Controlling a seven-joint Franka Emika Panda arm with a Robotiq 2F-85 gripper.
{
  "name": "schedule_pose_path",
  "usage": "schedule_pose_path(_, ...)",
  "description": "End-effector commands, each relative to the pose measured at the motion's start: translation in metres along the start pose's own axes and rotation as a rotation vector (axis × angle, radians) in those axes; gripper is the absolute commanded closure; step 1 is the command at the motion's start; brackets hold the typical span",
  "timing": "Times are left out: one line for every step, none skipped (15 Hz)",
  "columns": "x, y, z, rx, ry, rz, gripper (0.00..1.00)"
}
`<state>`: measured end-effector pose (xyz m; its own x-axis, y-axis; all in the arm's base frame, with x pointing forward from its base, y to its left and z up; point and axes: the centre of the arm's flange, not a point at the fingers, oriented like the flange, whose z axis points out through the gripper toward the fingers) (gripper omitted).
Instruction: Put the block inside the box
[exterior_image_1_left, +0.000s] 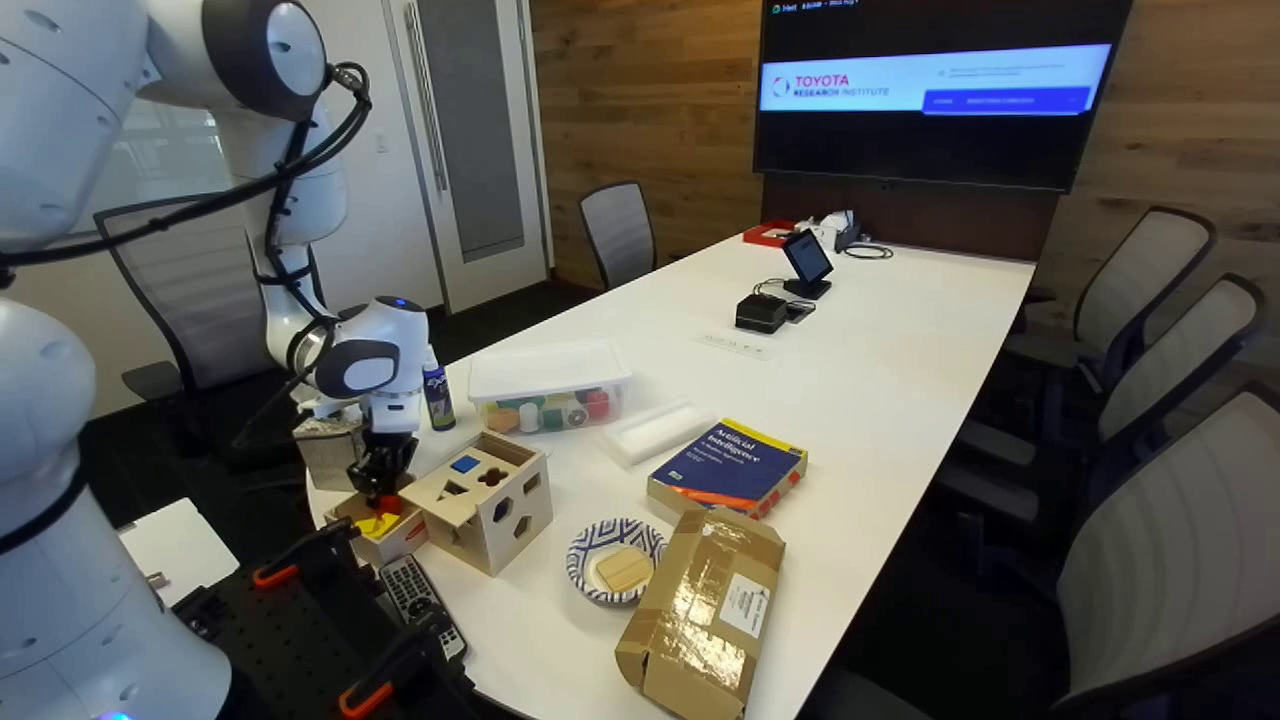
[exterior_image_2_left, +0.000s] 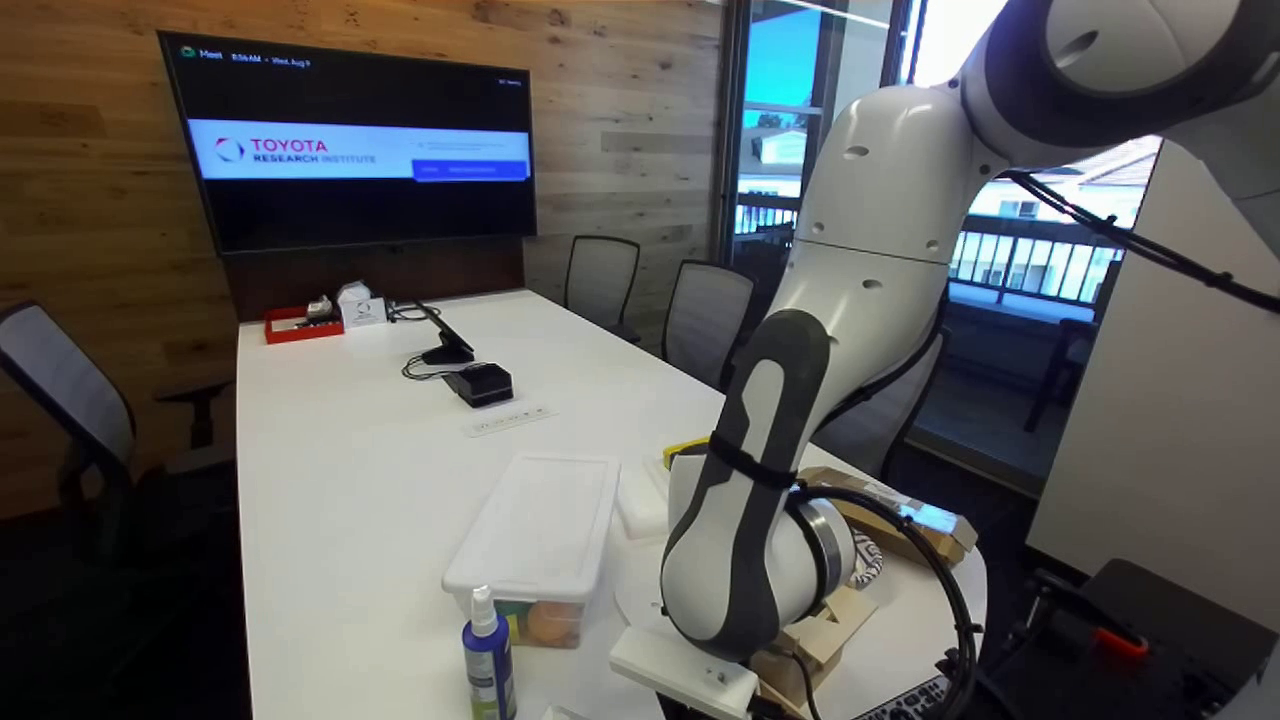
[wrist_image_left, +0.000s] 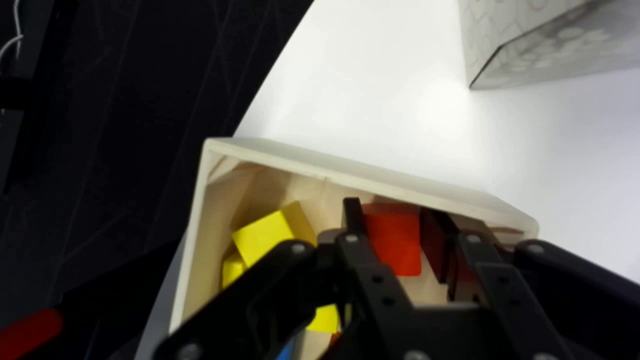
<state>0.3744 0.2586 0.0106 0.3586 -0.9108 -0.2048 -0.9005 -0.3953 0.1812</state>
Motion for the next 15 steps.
schedule_pose_path(-0.009, 0.012, -0.008, -0.001, 0.017, 0.011, 0.92)
schedule_pose_path(-0.012, 0.016, -0.012, -0.003, 0.021, 0.012, 0.92)
schedule_pose_path(-0.016, 0.021, -0.016, -0.008, 0.027, 0.009, 0.92)
schedule_pose_path(-0.019, 0.025, -0.019, -0.015, 0.032, 0.009, 0.92)
schedule_pose_path(-0.022, 0.03, -0.022, -0.02, 0.039, 0.015, 0.92)
schedule_pose_path(-0.025, 0.035, -0.025, -0.022, 0.046, 0.017, 0.92)
schedule_pose_path(-0.029, 0.04, -0.03, -0.02, 0.054, 0.016, 0.92)
schedule_pose_path(-0.032, 0.043, -0.033, -0.016, 0.066, 0.019, 0.92)
schedule_pose_path(-0.035, 0.048, -0.039, -0.011, 0.078, 0.019, 0.92)
schedule_pose_path(-0.037, 0.051, -0.045, -0.007, 0.088, 0.015, 0.92)
schedule_pose_path(-0.038, 0.054, -0.052, -0.001, 0.103, 0.016, 0.92)
schedule_pose_path(-0.037, 0.057, -0.06, 0.004, 0.116, 0.014, 0.92)
schedule_pose_path(-0.035, 0.06, -0.069, 0.008, 0.124, 0.005, 0.92)
schedule_pose_path(-0.033, 0.062, -0.078, 0.018, 0.134, 0.001, 0.92)
schedule_pose_path(-0.03, 0.064, -0.086, 0.029, 0.137, -0.009, 0.92)
